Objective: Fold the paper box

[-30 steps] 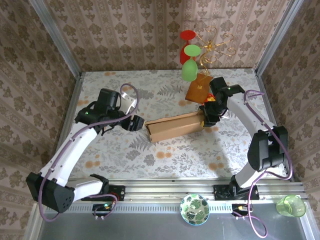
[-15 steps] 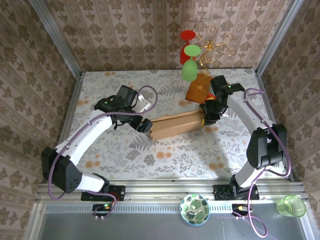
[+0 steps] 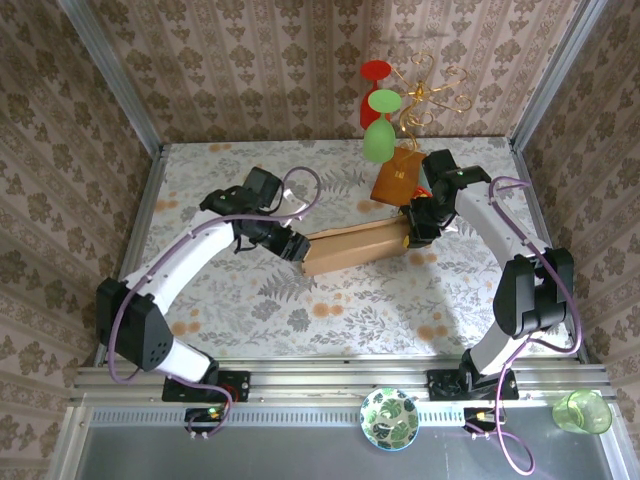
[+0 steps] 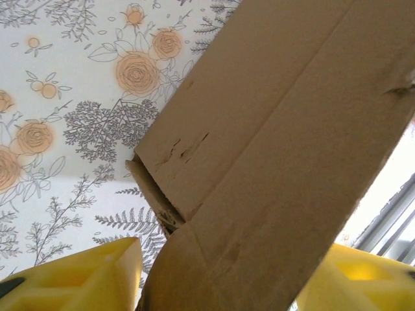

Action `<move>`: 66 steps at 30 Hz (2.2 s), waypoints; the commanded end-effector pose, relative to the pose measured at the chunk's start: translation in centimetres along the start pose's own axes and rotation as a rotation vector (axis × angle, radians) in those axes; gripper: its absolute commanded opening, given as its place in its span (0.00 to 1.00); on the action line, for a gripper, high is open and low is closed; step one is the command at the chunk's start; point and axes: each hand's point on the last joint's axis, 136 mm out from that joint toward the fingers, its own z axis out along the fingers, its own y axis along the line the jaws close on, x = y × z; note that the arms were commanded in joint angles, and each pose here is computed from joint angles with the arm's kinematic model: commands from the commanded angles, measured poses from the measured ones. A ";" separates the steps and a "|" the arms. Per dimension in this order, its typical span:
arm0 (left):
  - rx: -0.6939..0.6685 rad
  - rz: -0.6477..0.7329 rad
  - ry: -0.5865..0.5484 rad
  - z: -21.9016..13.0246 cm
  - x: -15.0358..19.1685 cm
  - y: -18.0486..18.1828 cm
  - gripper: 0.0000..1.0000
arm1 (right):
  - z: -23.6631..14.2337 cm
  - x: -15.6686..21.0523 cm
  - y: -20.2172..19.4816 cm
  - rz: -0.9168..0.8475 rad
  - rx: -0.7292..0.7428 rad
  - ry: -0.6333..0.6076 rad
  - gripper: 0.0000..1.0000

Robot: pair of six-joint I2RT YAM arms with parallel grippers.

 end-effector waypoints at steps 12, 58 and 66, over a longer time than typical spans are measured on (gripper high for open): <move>0.088 -0.129 0.001 0.2 -1.1 -1.1 0.40 | 1.0 -0.2 -0.4 0.033 0.024 0.020 0.44; 0.001 -0.274 0.192 0.4 0.8 2.9 0.08 | -9.9 -0.9 4.7 -0.488 -0.240 -0.258 0.85; -0.040 -0.256 0.214 -1.2 1.4 3.5 0.08 | -12.8 0.3 5.3 -0.964 -0.276 -0.394 0.73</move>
